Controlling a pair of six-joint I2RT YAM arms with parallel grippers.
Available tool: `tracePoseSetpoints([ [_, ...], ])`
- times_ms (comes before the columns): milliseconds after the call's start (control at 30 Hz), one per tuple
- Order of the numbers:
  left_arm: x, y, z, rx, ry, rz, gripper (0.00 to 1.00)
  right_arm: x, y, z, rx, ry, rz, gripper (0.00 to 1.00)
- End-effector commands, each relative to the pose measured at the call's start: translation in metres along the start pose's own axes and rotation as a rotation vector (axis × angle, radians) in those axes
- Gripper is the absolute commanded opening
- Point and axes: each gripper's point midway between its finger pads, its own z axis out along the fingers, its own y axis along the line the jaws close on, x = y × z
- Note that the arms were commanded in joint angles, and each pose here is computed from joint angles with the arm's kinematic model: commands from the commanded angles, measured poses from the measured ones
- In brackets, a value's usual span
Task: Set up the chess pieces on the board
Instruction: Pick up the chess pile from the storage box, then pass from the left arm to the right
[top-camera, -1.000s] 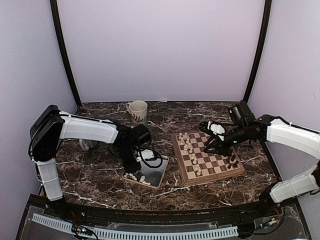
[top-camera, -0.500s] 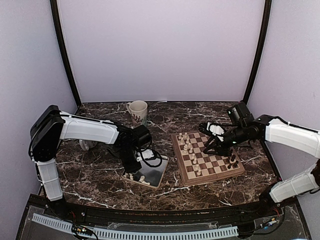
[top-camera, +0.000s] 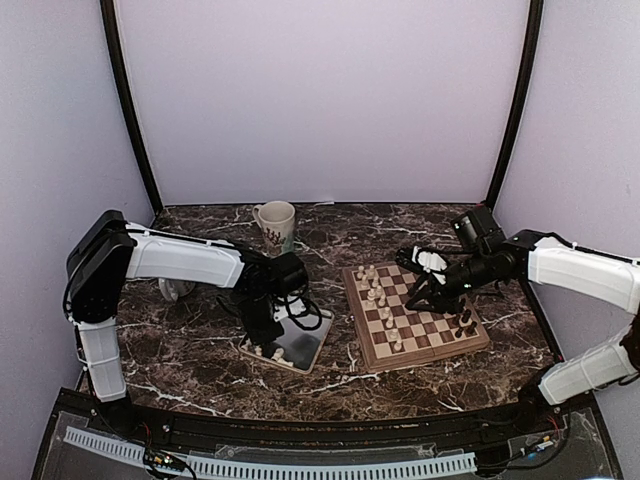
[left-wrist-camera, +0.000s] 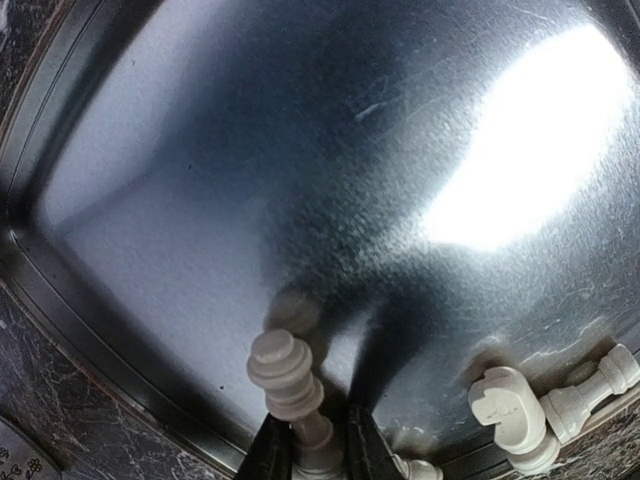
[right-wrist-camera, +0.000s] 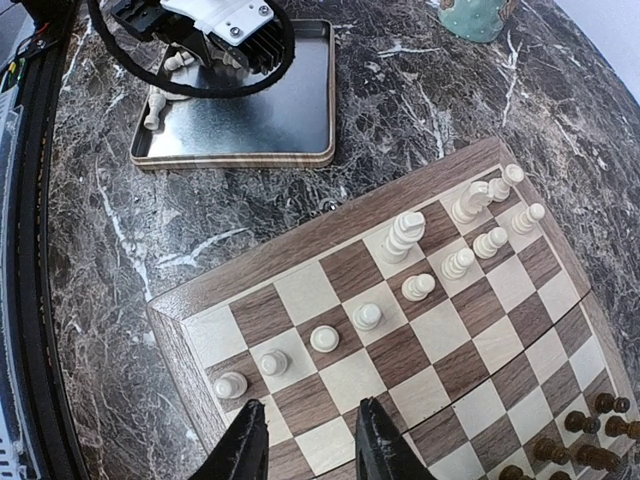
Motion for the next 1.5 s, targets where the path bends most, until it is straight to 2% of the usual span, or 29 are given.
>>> tracePoseSetpoints([
  [0,0.012,-0.003,0.011,0.020,0.063,-0.017,0.07,-0.005,0.001,-0.002,-0.017,-0.016,0.008,0.31],
  [133,-0.010,-0.002,-0.016,0.041,-0.056,-0.027,0.06,-0.020,-0.011,-0.014,0.046,-0.038,0.017,0.30],
  [333,-0.045,-0.002,-0.071,0.074,-0.333,-0.038,0.06,-0.056,-0.023,-0.036,0.071,-0.115,0.035,0.32],
  [500,-0.064,-0.001,-0.095,0.083,-0.535,-0.074,0.06,-0.083,-0.020,-0.033,-0.062,-0.143,0.113,0.35],
  [667,-0.078,-0.005,-0.107,0.108,-0.702,-0.093,0.07,-0.102,-0.009,-0.016,-0.299,-0.132,0.229,0.37],
  [800,-0.080,-0.008,-0.106,0.129,-0.755,-0.106,0.07,-0.111,-0.008,0.006,-0.442,-0.106,0.319,0.37],
  [1033,-0.082,-0.013,-0.117,0.161,-0.858,-0.119,0.07,-0.124,0.015,0.050,-0.607,-0.014,0.364,0.39],
  [1167,-0.082,-0.013,-0.127,0.166,-0.899,-0.122,0.08,-0.133,0.028,0.071,-0.671,0.028,0.393,0.40],
  [1467,-0.087,-0.017,-0.145,0.209,-0.958,-0.118,0.10,-0.160,0.038,0.093,-0.739,0.036,0.389,0.44],
])
